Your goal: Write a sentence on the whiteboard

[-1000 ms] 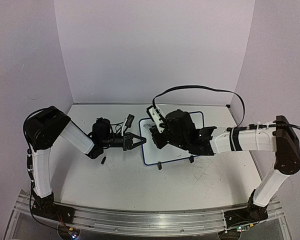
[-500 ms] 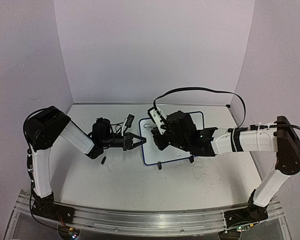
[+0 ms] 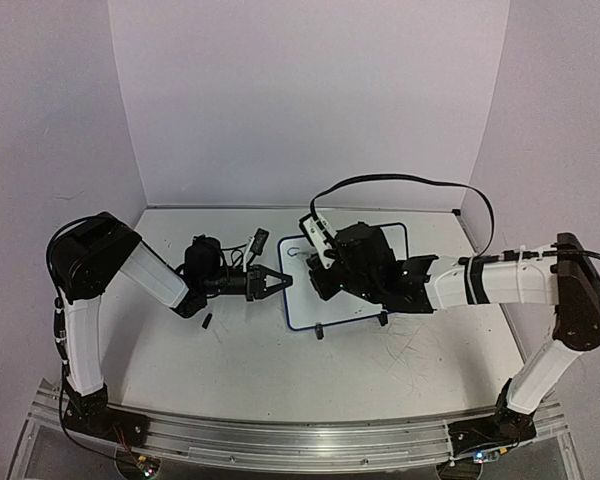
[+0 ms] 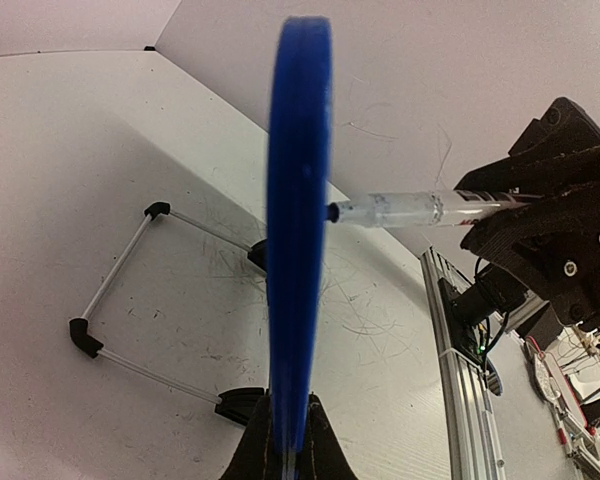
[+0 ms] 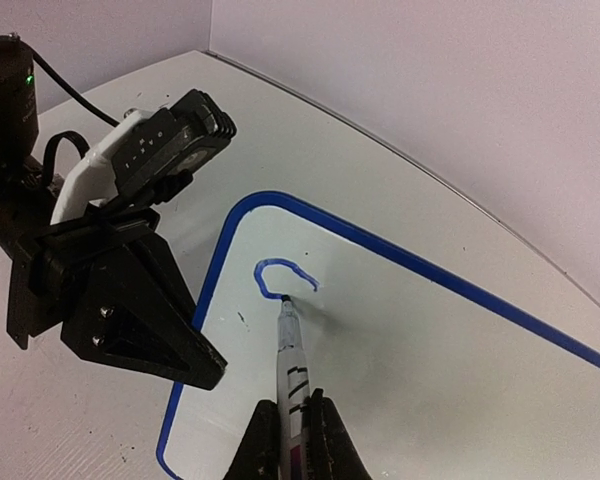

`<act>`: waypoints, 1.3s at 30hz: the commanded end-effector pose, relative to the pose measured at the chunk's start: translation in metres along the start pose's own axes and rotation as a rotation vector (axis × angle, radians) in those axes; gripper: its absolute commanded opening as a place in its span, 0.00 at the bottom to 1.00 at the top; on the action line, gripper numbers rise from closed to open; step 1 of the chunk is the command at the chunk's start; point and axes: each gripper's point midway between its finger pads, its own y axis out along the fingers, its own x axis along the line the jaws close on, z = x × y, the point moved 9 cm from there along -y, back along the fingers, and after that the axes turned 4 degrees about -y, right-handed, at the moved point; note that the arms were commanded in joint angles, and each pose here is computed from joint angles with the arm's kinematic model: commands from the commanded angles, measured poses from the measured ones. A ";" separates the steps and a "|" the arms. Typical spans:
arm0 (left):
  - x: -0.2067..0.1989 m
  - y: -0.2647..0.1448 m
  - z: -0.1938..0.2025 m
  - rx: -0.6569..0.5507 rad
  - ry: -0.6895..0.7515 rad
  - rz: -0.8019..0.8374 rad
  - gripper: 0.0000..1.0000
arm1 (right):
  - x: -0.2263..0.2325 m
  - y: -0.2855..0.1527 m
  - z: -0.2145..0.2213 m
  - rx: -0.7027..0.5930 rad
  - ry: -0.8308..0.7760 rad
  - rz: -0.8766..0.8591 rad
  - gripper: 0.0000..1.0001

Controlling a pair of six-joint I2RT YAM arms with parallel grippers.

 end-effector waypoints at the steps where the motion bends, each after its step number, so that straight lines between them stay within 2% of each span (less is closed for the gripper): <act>1: -0.011 0.001 -0.006 0.002 0.024 0.011 0.00 | -0.009 -0.010 -0.003 -0.012 0.023 0.052 0.00; 39: -0.010 0.002 -0.008 0.012 0.031 0.004 0.00 | -0.006 -0.012 0.011 0.029 0.030 0.019 0.00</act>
